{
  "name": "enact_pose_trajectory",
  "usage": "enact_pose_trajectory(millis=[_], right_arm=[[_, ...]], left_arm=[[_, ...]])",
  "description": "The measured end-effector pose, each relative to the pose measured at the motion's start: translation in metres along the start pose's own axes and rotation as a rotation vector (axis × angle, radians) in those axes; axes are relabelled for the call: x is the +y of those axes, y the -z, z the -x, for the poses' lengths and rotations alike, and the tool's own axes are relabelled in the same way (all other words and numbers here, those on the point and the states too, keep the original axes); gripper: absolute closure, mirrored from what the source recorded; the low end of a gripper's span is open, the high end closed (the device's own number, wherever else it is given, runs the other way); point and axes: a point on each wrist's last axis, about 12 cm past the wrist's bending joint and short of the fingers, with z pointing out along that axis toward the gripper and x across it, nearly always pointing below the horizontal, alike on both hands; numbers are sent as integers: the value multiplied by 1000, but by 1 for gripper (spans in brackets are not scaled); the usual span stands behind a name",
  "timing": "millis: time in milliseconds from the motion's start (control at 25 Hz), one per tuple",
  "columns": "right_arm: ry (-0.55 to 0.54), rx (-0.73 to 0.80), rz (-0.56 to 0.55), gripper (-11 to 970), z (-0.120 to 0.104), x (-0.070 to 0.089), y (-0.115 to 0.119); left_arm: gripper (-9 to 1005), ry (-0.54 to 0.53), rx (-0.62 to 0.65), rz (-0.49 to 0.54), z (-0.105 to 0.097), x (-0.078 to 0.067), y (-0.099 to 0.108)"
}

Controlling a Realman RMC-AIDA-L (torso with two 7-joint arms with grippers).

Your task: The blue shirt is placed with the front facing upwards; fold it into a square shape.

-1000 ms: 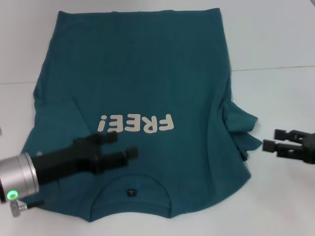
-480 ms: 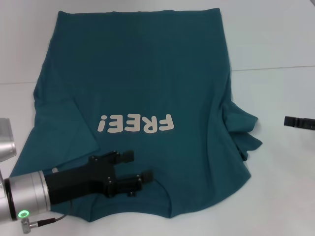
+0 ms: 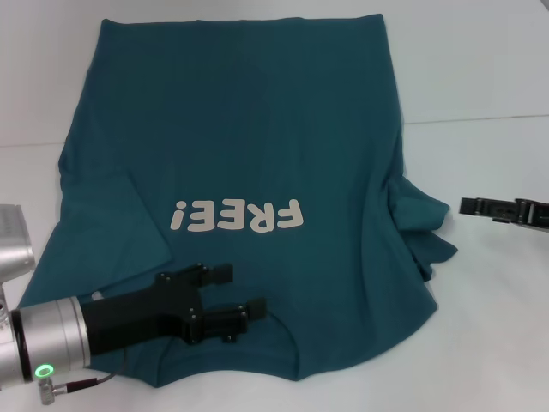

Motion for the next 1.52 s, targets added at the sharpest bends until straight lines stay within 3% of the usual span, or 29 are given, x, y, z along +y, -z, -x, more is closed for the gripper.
enact_pose_trajectory(millis=[440,1520], right_arm=[[39,-2,18,43,0,15,-27],[12,17,-30,55,-9,22,-58]], left_arm=[[77,-6,12,27,1,4,-1],[76,-16,21,28,3,5,-3]])
